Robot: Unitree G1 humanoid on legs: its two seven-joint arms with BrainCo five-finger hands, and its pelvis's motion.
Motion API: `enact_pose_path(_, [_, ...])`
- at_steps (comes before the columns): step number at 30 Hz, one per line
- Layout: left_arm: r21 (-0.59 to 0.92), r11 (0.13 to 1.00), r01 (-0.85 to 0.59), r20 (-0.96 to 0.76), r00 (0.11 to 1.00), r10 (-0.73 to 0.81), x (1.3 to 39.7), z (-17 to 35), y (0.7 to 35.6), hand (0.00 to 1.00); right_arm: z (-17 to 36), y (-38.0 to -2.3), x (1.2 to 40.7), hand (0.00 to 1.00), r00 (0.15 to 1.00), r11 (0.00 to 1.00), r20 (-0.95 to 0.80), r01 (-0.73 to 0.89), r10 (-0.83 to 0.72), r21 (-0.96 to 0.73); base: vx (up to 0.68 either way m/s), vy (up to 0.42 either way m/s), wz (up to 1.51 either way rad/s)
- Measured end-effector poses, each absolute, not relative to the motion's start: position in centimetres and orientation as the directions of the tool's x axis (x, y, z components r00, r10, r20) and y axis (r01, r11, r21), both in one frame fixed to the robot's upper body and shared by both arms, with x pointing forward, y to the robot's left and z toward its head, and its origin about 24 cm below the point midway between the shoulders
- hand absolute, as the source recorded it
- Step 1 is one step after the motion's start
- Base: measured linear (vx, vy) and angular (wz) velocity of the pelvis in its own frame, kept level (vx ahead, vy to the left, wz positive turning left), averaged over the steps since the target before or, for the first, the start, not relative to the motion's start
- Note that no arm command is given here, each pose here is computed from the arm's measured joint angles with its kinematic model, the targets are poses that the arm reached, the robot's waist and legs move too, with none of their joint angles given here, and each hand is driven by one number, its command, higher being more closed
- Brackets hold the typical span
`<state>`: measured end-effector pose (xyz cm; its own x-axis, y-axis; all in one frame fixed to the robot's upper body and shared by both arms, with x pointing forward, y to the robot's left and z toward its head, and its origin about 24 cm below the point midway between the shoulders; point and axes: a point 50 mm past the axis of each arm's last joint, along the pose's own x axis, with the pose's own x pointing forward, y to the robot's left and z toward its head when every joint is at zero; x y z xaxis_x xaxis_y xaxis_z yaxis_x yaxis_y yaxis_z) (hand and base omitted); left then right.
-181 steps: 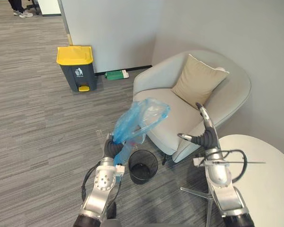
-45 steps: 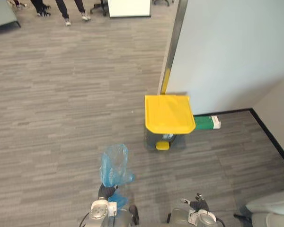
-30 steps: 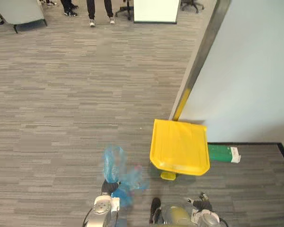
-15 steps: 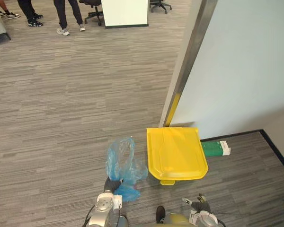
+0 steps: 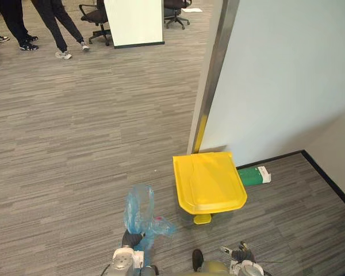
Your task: Gather rubbish on tea table into small bin, then transfer packed bag to large trash can.
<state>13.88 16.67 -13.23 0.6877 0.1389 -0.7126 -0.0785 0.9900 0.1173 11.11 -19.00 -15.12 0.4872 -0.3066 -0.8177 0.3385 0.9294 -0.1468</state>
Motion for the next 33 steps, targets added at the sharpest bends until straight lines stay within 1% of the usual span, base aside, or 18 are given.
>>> enact_pose_path(11, [0.101, 0.988, -0.114, -0.72, 0.677, 0.152, 13.5, -13.4, 16.5, 1.0, -15.1, -18.9, 11.1, 0.0, 0.488, 0.931, -0.817, 0.333, -0.306, -0.15, 0.01, 0.029, -0.21])
enact_pose_path(14, [0.109, 0.984, -0.142, -0.703, 0.689, 0.178, 14.2, -13.0, 17.1, 1.0, -14.9, -18.8, 11.6, 0.0, 0.506, 0.94, -0.807, 0.298, -0.304, -0.167, 0.01, 0.036, -0.33])
enact_pose_path(16, [0.111, 0.981, -0.159, -0.662, 0.724, 0.193, 15.6, -12.2, 17.3, 1.0, -14.5, -18.9, 13.1, 0.0, 0.54, 0.943, -0.784, 0.284, -0.305, -0.171, -0.1, 0.023, -0.3])
enact_pose_path(18, [0.13, 0.979, -0.159, -0.64, 0.741, 0.205, 16.1, -11.8, 18.0, 1.0, -14.6, -18.7, 12.9, 0.0, 0.535, 0.945, -0.789, 0.275, -0.303, -0.176, -0.02, 0.005, -0.02])
enact_pose_path(21, [0.16, 0.973, -0.167, -0.632, 0.74, 0.231, 15.9, -11.6, 19.3, 1.0, -14.8, -18.5, 12.6, 0.0, 0.524, 0.949, -0.8, 0.261, -0.293, -0.177, -0.01, -0.114, 0.02])
enact_pose_path(23, [0.161, 0.972, -0.173, -0.635, 0.736, 0.236, 15.8, -11.6, 19.5, 1.0, -14.7, -18.5, 13.2, 0.0, 0.532, 0.952, -0.796, 0.249, -0.288, -0.178, -0.03, -0.217, -0.27])
enact_pose_path(25, [0.138, 0.974, -0.181, -0.636, 0.738, 0.227, 15.9, -11.6, 19.0, 1.0, -14.3, -19.5, 14.1, 0.0, 0.552, 0.948, -0.775, 0.245, -0.309, -0.204, -0.11, -0.193, -0.31])
enact_pose_path(26, [0.105, 0.977, -0.184, -0.642, 0.738, 0.208, 16.0, -11.7, 18.1, 1.0, -13.8, -20.3, 15.2, 0.0, 0.575, 0.944, -0.751, 0.246, -0.325, -0.22, -0.14, -0.136, -0.01])
enact_pose_path(27, [0.087, 0.981, -0.175, -0.639, 0.746, 0.19, 16.4, -11.7, 17.4, 1.0, -13.6, -21.1, 15.3, 0.0, 0.574, 0.936, -0.742, 0.255, -0.347, -0.241, -0.16, -0.154, -0.01])
enact_pose_path(33, [0.07, 0.983, -0.171, -0.652, 0.738, 0.175, 15.9, -11.9, 17.0, 1.0, -13.8, -21.4, 14.5, 0.0, 0.551, 0.928, -0.75, 0.276, -0.367, -0.251, -0.13, -0.066, -0.08])
